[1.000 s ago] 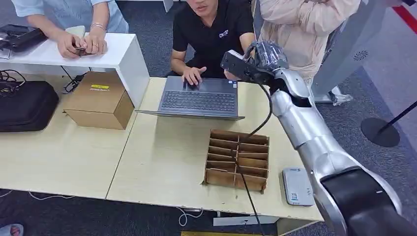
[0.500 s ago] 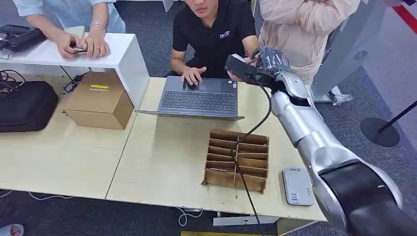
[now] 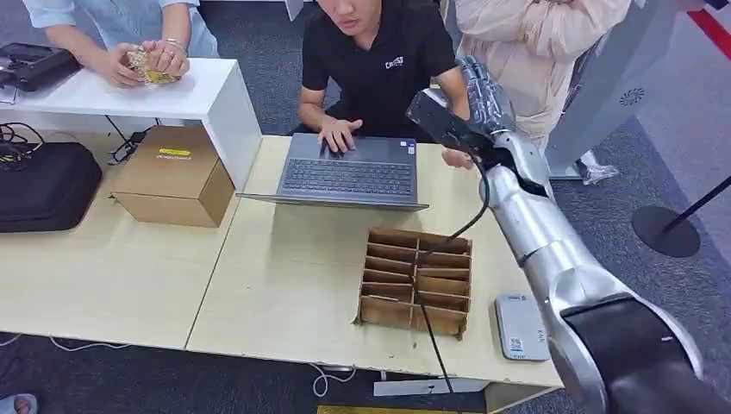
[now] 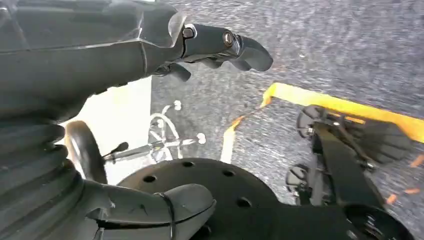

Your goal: Pass the card to the sensor for recognition and then transmit it.

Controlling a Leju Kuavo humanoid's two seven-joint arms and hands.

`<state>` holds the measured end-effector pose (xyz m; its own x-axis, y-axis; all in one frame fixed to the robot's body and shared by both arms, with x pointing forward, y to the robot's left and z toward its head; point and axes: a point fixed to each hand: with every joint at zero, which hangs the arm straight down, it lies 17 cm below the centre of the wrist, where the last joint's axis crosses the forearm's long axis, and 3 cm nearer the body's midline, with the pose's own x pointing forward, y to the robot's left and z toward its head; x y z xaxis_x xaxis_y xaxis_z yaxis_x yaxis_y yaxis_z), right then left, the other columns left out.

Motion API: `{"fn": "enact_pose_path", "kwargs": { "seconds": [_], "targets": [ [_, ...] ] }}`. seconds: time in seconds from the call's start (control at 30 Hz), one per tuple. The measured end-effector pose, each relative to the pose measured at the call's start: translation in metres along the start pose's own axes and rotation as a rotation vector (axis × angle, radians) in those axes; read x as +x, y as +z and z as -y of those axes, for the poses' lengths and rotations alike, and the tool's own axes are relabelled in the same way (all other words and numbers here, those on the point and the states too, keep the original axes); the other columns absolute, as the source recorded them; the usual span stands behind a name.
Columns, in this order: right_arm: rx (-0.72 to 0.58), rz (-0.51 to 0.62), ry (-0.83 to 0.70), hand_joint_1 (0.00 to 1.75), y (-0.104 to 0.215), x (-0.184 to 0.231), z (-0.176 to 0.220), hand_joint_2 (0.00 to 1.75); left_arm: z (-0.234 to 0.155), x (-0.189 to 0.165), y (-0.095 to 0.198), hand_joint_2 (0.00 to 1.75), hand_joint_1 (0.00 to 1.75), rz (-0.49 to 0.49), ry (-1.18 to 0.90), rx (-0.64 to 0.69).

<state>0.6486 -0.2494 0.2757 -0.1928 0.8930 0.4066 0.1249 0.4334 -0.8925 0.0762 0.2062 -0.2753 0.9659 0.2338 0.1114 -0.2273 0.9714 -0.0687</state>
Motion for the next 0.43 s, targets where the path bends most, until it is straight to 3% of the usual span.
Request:
{"fn": "enact_pose_path", "kwargs": {
  "seconds": [0.43],
  "targets": [
    [-0.163,-0.003,-0.327,0.0,0.043,-0.078,0.05,1.75,-0.021,-0.011,-0.001,1.75,0.0,-0.03,0.135,0.023]
  ]
}}
